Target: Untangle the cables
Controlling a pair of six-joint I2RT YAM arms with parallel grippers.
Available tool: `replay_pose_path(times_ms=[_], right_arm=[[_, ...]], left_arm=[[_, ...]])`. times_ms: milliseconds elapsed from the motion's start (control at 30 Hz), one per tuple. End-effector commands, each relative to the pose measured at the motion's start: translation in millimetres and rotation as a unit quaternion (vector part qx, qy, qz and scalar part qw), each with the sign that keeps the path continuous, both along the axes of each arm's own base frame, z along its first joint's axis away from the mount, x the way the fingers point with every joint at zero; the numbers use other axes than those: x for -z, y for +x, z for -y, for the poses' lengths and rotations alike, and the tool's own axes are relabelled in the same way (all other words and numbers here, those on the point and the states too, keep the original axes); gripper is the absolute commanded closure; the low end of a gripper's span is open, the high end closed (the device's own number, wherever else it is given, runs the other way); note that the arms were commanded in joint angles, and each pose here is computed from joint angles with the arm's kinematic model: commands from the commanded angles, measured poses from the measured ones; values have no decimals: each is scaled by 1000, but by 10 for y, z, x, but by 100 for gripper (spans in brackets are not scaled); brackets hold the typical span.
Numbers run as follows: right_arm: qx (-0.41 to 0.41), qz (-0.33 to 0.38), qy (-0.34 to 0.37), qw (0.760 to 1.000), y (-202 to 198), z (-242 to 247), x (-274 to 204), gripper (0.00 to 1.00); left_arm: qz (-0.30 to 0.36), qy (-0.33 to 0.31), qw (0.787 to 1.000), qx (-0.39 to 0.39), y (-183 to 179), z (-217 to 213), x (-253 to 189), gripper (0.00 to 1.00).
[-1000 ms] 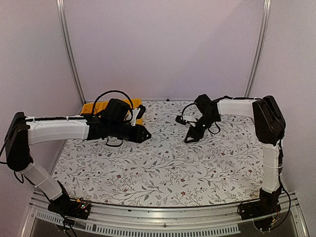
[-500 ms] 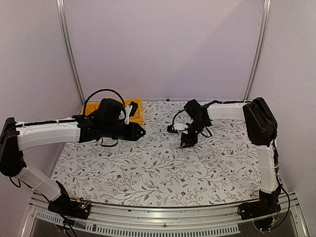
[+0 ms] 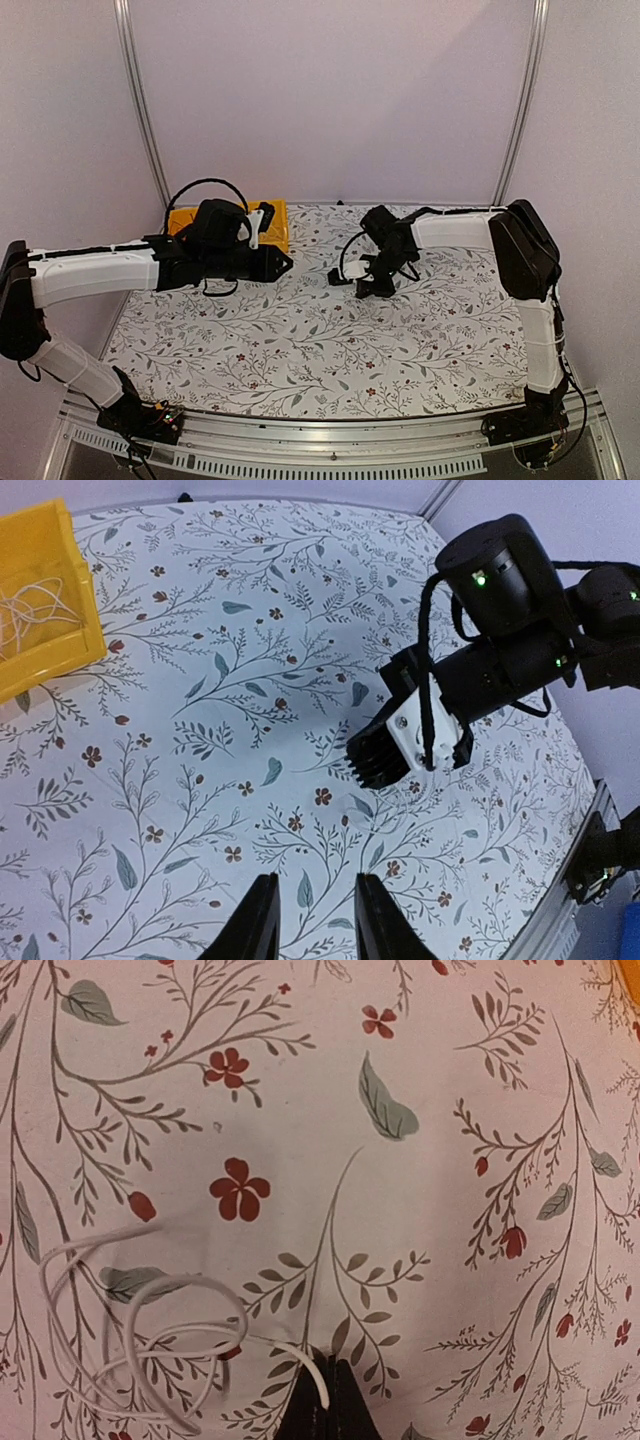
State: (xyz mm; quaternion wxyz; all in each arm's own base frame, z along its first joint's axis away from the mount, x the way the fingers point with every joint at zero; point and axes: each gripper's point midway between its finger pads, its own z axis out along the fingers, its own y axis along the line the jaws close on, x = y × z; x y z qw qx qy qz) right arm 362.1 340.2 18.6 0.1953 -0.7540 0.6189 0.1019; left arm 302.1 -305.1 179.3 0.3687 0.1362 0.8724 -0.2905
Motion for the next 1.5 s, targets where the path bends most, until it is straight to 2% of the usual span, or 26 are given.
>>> replay_pose_path(times_ms=[0, 133, 267, 500, 733, 800, 900, 1033, 1200, 1367, 1467], right_arm=[[-41, 36, 6, 999, -52, -57, -377, 100], [-4, 62, 53, 997, 5, -128, -1131, 100], [30, 60, 95, 993, -64, -137, -1781, 100], [77, 31, 128, 988, -129, -151, -2256, 100], [98, 15, 172, 980, -182, -217, -2704, 100], [99, 13, 188, 977, -214, -229, -2866, 100], [107, 20, 212, 971, -225, -235, -3125, 100], [118, 65, 257, 957, -191, -207, -3588, 100], [132, 152, 330, 922, -132, -122, -4289, 100], [148, 227, 403, 874, -119, 46, -4982, 100], [156, 260, 437, 847, -125, 167, -5311, 100]], left_arm=[[20, -12, 1000, -5, 41, 40, -11, 69], [91, -56, 992, 65, -12, 304, -265, 57], [139, -101, 978, 114, -67, 561, -472, 51], [152, -147, 964, 164, 15, 974, -494, 44], [189, -145, 961, 141, 468, 1327, -389, 45], [193, -144, 959, 152, 524, 1430, -286, 50], [185, -147, 952, 193, 479, 1581, -92, 70], [155, -147, 954, 212, 367, 1573, 233, 81], [127, -126, 960, 216, 230, 1411, 575, 89], [88, -96, 970, 205, 165, 1207, 947, 90], [69, -80, 977, 183, 165, 1053, 1122, 96]])
